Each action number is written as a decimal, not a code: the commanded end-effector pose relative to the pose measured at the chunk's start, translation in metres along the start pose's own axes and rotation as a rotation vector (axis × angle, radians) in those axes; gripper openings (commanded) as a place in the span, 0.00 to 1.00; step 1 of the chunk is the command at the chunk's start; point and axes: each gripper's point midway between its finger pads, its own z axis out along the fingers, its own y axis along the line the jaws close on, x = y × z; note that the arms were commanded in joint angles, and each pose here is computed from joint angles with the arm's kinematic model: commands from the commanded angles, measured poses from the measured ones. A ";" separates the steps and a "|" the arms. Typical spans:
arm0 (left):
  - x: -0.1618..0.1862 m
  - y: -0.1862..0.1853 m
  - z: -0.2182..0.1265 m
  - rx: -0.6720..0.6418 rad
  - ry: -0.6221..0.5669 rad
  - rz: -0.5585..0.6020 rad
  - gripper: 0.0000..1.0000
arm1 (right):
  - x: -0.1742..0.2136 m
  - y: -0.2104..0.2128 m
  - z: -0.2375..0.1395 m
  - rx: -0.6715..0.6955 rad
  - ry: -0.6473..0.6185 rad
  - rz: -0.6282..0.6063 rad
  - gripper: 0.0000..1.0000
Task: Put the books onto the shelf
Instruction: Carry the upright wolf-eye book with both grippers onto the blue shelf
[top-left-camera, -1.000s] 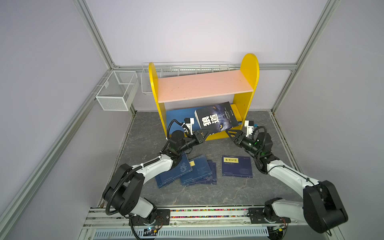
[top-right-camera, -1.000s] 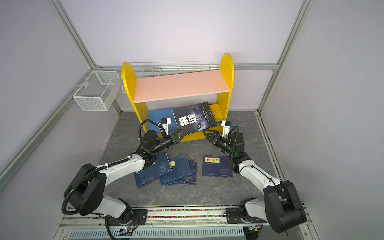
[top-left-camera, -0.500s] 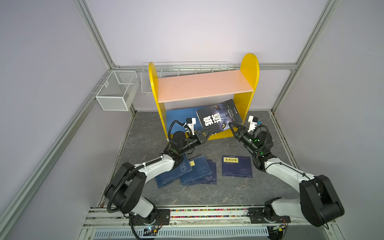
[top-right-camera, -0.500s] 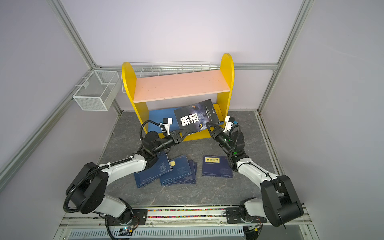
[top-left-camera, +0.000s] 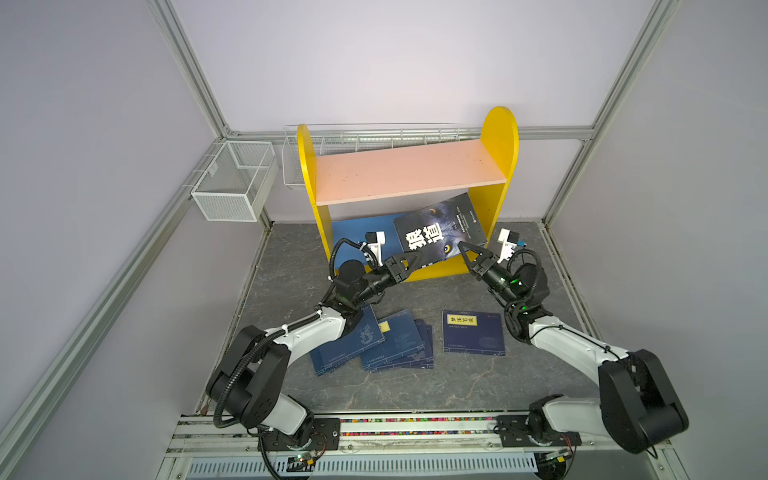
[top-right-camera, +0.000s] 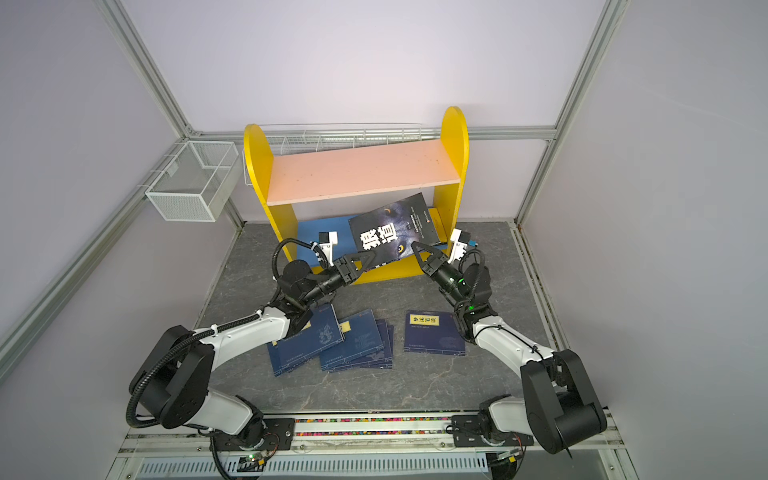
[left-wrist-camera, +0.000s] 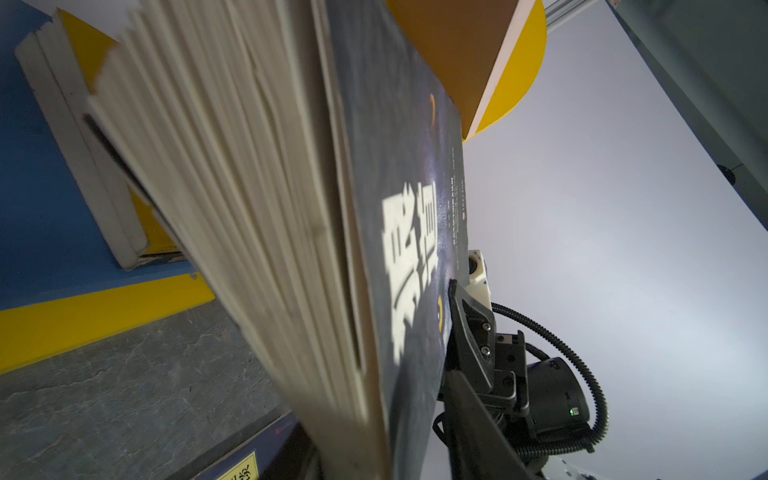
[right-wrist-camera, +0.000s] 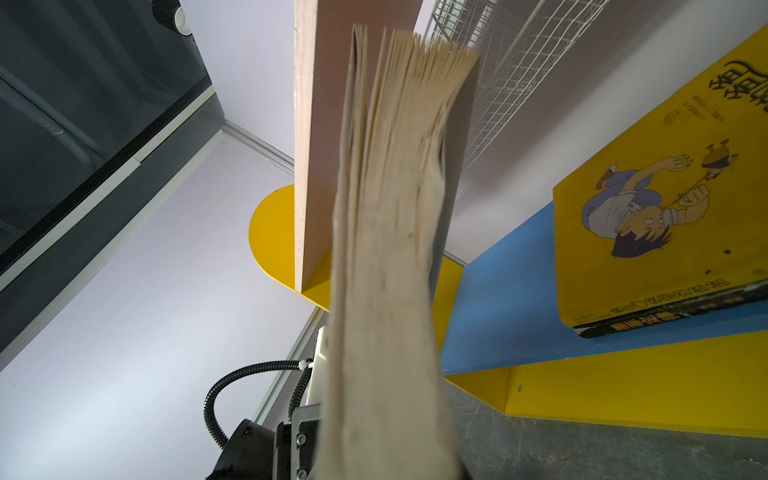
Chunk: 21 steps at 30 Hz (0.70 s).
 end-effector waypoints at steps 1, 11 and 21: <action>-0.031 -0.042 -0.007 0.112 -0.084 0.073 0.40 | 0.007 0.006 -0.002 -0.059 0.033 0.001 0.07; -0.033 -0.037 -0.009 0.078 -0.078 0.088 0.13 | 0.013 0.001 -0.007 -0.024 0.052 -0.018 0.07; -0.032 0.003 -0.007 -0.184 -0.031 0.136 0.00 | 0.012 -0.018 -0.030 0.287 0.114 -0.239 0.14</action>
